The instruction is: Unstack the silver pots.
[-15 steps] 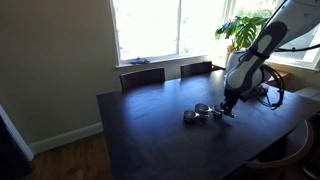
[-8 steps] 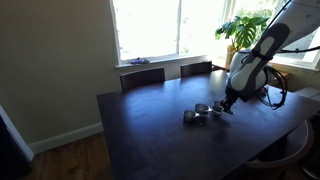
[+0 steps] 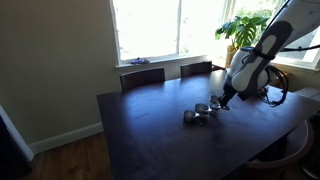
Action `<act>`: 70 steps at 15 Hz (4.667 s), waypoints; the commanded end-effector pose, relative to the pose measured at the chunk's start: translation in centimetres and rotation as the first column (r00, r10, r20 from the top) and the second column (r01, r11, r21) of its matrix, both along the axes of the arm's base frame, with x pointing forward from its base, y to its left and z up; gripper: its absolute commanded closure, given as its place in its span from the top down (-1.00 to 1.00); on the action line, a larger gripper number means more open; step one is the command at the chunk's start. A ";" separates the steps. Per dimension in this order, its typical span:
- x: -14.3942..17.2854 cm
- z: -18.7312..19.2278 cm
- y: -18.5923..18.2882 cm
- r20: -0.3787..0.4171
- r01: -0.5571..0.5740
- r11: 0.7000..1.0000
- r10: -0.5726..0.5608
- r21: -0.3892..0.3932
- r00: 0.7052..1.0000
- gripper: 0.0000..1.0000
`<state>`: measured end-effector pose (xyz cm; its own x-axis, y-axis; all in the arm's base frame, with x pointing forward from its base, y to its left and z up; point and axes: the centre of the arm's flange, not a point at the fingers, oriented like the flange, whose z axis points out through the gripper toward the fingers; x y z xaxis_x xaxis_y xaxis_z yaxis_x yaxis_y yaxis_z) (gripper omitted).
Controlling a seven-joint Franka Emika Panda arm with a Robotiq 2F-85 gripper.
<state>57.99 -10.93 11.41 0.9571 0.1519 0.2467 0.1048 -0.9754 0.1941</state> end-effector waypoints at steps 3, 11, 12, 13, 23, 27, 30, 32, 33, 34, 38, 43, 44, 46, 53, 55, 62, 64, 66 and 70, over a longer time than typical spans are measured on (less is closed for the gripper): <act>-1.6 3.7 1.7 0.055 -0.013 1.000 0.015 -0.028 0.998 -0.78; -0.6 6.8 2.5 0.103 -0.016 0.999 0.020 -0.044 0.994 -0.78; -0.5 7.0 2.7 0.104 -0.020 0.999 0.025 -0.045 0.994 -0.78; -0.3 7.1 3.0 0.098 -0.030 0.999 0.034 -0.044 0.995 -0.78; 2.2 6.5 2.8 0.032 0.024 0.999 -0.023 -0.028 0.999 -0.78; 2.8 5.5 0.9 -0.017 0.074 0.997 -0.075 -0.027 0.997 -0.78; 2.9 4.4 -1.1 -0.057 0.112 0.993 -0.114 -0.032 0.992 -0.78; 2.7 3.3 -2.4 -0.079 0.136 0.990 -0.138 -0.033 0.987 -0.78; 2.5 2.7 -3.1 -0.091 0.148 0.988 -0.151 -0.034 0.984 -0.78; 2.4 2.1 -3.7 -0.099 0.159 0.987 -0.162 -0.036 0.982 -0.78; 1.1 -0.2 -5.9 -0.122 0.195 0.980 -0.197 -0.028 0.973 -0.78; 0.5 -2.7 -7.5 -0.159 0.226 0.974 -0.224 -0.010 0.961 -0.78; 0.4 -3.1 -7.6 -0.163 0.229 0.973 -0.227 -0.006 0.960 -0.78; 0.6 -3.8 -8.0 -0.170 0.237 0.972 -0.234 -0.003 0.957 -0.78; 1.2 -4.0 -8.5 -0.159 0.253 0.967 -0.250 0.003 0.955 0.32; 1.4 -3.7 -8.4 -0.153 0.255 0.967 -0.252 0.003 0.956 0.57; 0.7 -0.9 -7.5 -0.159 0.238 0.971 -0.230 0.034 0.960 1.00; 0.6 0.2 -6.9 -0.163 0.232 0.971 -0.221 0.052 0.962 1.00; 0.5 1.5 -6.3 -0.157 0.223 0.972 -0.210 0.072 0.965 1.00; 2.2 0.8 -5.9 -0.119 0.218 0.974 -0.211 0.054 0.970 1.00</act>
